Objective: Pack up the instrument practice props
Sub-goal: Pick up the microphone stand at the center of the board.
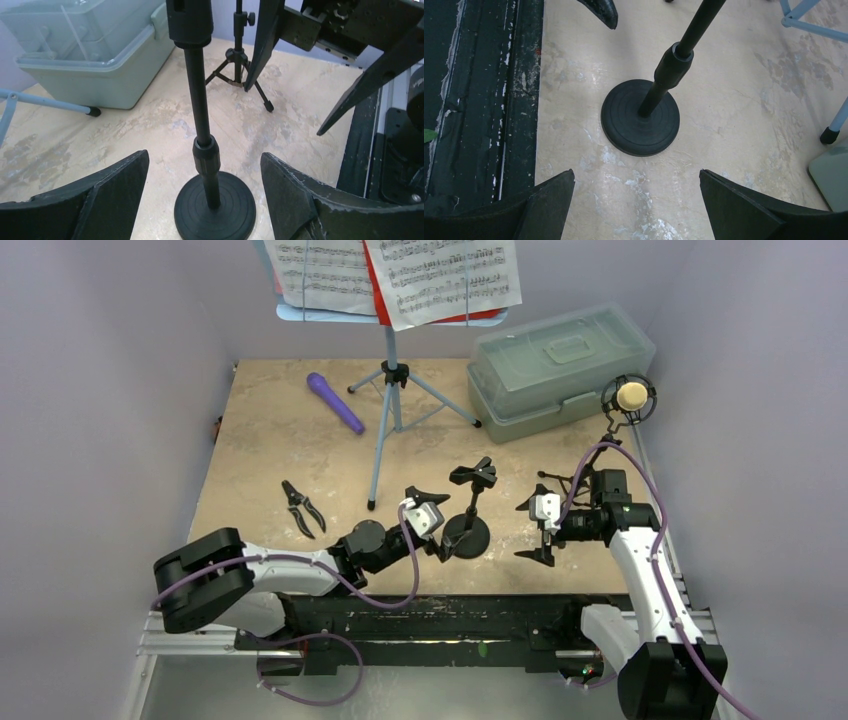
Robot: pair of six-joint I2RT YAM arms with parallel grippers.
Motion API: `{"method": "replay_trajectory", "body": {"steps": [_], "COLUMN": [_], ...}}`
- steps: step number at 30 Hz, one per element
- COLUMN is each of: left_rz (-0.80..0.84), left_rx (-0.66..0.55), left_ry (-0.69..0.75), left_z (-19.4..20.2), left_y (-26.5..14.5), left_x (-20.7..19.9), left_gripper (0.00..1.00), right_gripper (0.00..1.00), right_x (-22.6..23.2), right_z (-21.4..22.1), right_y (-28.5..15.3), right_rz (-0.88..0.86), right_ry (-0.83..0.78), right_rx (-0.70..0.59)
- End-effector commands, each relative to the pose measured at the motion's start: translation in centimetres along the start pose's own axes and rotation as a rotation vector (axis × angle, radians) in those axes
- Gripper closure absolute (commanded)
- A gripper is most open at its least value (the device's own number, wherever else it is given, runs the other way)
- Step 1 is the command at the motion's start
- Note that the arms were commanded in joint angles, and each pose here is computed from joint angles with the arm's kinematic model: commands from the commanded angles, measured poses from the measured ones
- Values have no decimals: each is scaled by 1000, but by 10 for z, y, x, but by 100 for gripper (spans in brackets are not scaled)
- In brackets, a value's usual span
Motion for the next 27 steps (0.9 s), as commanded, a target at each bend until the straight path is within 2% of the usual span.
{"method": "replay_trajectory", "body": {"steps": [1, 8, 25, 27], "left_rz": [-86, -84, -74, -75], "left_rx": [-151, -186, -212, -211], "left_ry": [-35, -59, -60, -60], "left_z": [-26, -30, -36, -35], "left_y": [12, 20, 42, 44], "left_x": [9, 7, 5, 5], "left_gripper": [21, 34, 55, 60], "right_gripper": [1, 1, 1, 1], "right_x": [4, 4, 4, 4], "right_z": [-2, -3, -2, -3], "right_y": [1, 1, 0, 0], "right_rz": [-14, -15, -13, -13], "right_ry": [-19, -23, -30, -32], "right_rx": [-29, -31, -30, -31]}}
Point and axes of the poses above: each gripper's point midway between its finger pads, its own y axis out along the fingers, its own x axis along the line the jaws close on, z = x × y, the point moved 8 cm from there along -y, back along the fingers, and after that the axes turned 14 degrees about y, right-handed, at the moved point
